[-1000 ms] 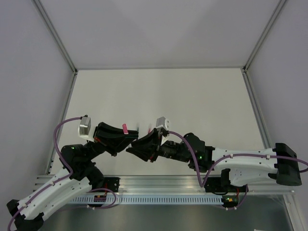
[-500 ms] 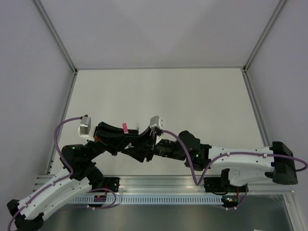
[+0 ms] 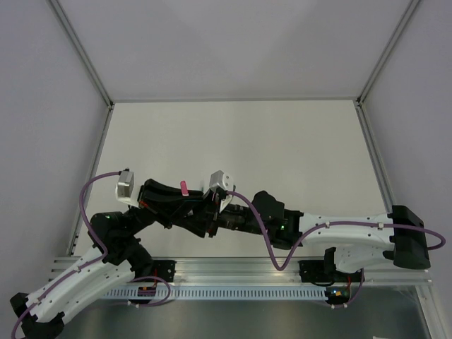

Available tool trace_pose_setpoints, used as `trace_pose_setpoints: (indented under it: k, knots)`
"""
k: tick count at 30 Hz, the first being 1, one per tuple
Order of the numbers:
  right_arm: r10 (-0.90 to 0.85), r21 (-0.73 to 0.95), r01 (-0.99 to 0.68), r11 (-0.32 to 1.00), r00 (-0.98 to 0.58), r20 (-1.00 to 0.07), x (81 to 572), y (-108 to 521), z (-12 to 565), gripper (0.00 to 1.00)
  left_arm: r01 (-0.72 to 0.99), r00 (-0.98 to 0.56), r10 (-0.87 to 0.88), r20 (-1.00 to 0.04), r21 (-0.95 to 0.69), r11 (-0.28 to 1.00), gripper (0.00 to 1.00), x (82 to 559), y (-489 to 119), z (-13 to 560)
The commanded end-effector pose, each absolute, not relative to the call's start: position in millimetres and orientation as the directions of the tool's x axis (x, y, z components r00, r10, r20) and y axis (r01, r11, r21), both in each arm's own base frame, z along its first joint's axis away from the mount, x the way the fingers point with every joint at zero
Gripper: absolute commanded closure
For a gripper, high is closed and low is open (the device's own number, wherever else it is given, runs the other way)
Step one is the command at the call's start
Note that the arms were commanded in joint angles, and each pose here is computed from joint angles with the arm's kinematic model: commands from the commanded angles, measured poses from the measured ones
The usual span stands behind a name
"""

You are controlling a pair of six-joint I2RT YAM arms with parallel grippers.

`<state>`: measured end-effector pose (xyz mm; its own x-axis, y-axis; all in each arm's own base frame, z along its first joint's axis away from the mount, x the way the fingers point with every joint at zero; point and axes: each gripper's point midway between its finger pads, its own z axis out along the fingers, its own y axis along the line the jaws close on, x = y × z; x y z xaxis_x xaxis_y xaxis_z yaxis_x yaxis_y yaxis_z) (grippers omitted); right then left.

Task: Insert the pens into the pen caps

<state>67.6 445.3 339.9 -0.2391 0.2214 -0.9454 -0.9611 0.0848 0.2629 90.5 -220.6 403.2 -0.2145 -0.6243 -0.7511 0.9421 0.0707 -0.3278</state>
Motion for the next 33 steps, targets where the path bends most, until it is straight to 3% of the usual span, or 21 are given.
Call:
trace_pose_setpoints:
  k: [1, 5, 7, 8, 13, 16, 17, 20, 22, 24, 29, 33]
  knots:
    - [0.261, 0.236, -0.97, 0.052, -0.215, -0.941, 63, 450, 365, 0.62, 0.95, -0.221, -0.613, -0.759, -0.31, 0.041, 0.98, 83, -221, 404]
    - [0.254, 0.234, -0.971, 0.047, -0.215, -0.943, 62, 451, 364, 0.7, 0.955, -0.224, -0.579, -0.784, -0.296, 0.032, 0.98, 79, -225, 401]
    - [0.249, 0.234, -0.971, 0.045, -0.216, -0.944, 61, 451, 362, 0.84, 0.956, -0.226, -0.572, -0.789, -0.292, 0.024, 0.98, 78, -226, 402]
    - [0.25, 0.234, -0.971, 0.043, -0.216, -0.944, 61, 450, 363, 0.99, 0.956, -0.231, -0.57, -0.789, -0.294, 0.019, 0.98, 77, -226, 402]
    - [0.258, 0.24, -0.97, 0.045, -0.22, -0.941, 62, 448, 360, 1.0, 0.952, -0.251, -0.551, -0.796, -0.307, 0.011, 0.98, 74, -227, 402]
    - [0.284, 0.241, -0.968, 0.063, -0.214, -0.934, 64, 440, 363, 1.0, 0.951, -0.261, -0.521, -0.813, -0.309, 0.005, 0.74, 71, -228, 402]
    - [0.285, 0.238, -0.969, 0.068, -0.21, -0.935, 65, 439, 363, 1.0, 0.952, -0.263, -0.512, -0.817, -0.305, -0.003, 0.6, 69, -228, 402]
    - [0.279, 0.24, -0.968, 0.074, -0.211, -0.937, 65, 433, 362, 1.0, 0.95, -0.265, -0.502, -0.823, -0.313, 0.011, 0.39, 68, -226, 400]
    - [0.265, 0.243, -0.967, 0.078, -0.215, -0.94, 65, 430, 357, 1.0, 0.947, -0.265, -0.495, -0.827, -0.319, 0.025, 0.33, 68, -223, 398]
    - [0.255, 0.245, -0.966, 0.078, -0.219, -0.942, 63, 426, 354, 1.0, 0.947, -0.255, -0.498, -0.829, -0.317, 0.043, 0.18, 69, -221, 399]
    - [0.216, 0.251, -0.965, 0.078, -0.23, -0.949, 60, 419, 340, 1.0, 0.953, -0.235, -0.488, -0.841, -0.299, 0.056, 0.04, 67, -218, 407]
    - [0.18, 0.261, -0.964, 0.057, -0.247, -0.952, 54, 414, 326, 1.0, 0.959, -0.221, -0.481, -0.849, -0.278, 0.05, 0.02, 64, -219, 421]
